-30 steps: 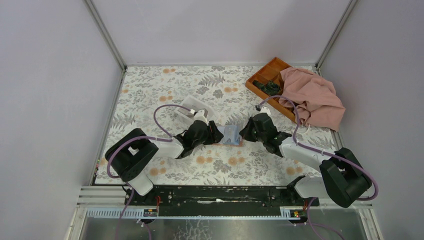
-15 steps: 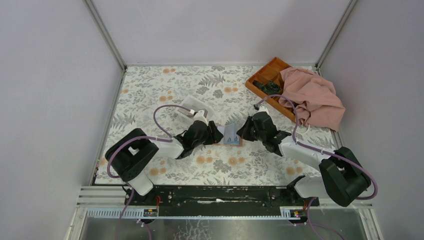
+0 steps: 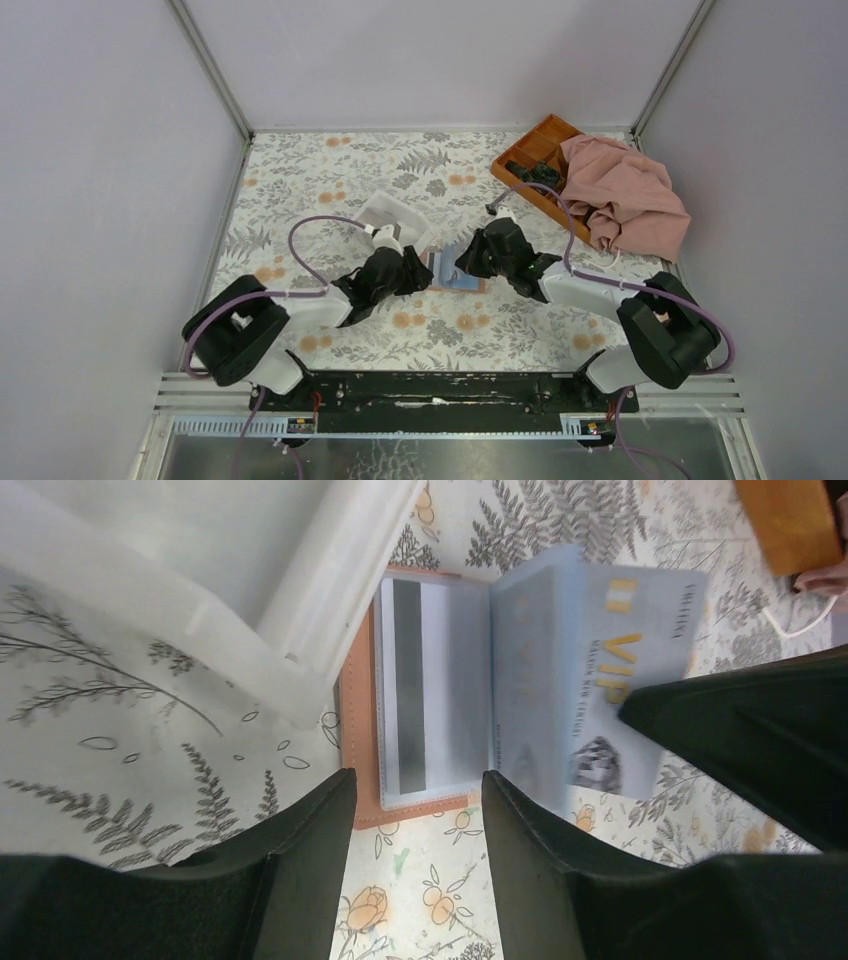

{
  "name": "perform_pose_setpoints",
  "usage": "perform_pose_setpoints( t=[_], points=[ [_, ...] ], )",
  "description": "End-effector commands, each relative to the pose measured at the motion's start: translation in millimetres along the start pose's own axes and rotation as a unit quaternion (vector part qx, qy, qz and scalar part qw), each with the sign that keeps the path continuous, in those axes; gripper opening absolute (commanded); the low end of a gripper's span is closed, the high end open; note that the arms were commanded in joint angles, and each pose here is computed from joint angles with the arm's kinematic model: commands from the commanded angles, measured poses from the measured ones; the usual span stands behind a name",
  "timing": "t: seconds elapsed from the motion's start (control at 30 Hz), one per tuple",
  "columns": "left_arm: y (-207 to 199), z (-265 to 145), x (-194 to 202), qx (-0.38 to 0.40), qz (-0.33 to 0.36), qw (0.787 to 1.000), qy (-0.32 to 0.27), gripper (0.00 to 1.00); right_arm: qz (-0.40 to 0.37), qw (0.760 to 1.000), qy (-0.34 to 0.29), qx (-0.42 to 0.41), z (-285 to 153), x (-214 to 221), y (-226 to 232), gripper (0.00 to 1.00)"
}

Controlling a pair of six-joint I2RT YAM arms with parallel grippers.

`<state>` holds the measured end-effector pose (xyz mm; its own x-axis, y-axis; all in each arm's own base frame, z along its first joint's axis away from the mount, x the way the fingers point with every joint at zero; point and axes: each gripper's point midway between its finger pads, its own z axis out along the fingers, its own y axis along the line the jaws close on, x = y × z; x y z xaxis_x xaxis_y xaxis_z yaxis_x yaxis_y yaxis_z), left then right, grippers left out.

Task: Put the credit cards into the card holder
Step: Insert the credit card into the card holder.

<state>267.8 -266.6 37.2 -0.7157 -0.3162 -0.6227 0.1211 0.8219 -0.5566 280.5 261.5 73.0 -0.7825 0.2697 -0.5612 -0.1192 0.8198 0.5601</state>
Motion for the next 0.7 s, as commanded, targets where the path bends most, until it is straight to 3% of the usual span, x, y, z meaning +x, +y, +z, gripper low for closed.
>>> perform_pose_setpoints(
  t=[0.0,0.27,0.67],
  points=[
    [6.3,-17.0,-17.5,-0.022,-0.004,0.999,-0.041,0.57,-0.007,0.999,-0.022,-0.034,7.4,-15.9,34.0,0.00],
    [9.6,-23.7,-20.5,-0.028,-0.002,0.998,-0.049,0.57,-0.018,1.000,-0.009,-0.022,18.3,-4.3,35.7,0.00],
    [-17.0,-10.3,-23.1,0.014,0.029,0.999,-0.027,0.57,-0.024,1.000,-0.008,0.007,24.0,2.8,16.9,0.00]
  ],
)
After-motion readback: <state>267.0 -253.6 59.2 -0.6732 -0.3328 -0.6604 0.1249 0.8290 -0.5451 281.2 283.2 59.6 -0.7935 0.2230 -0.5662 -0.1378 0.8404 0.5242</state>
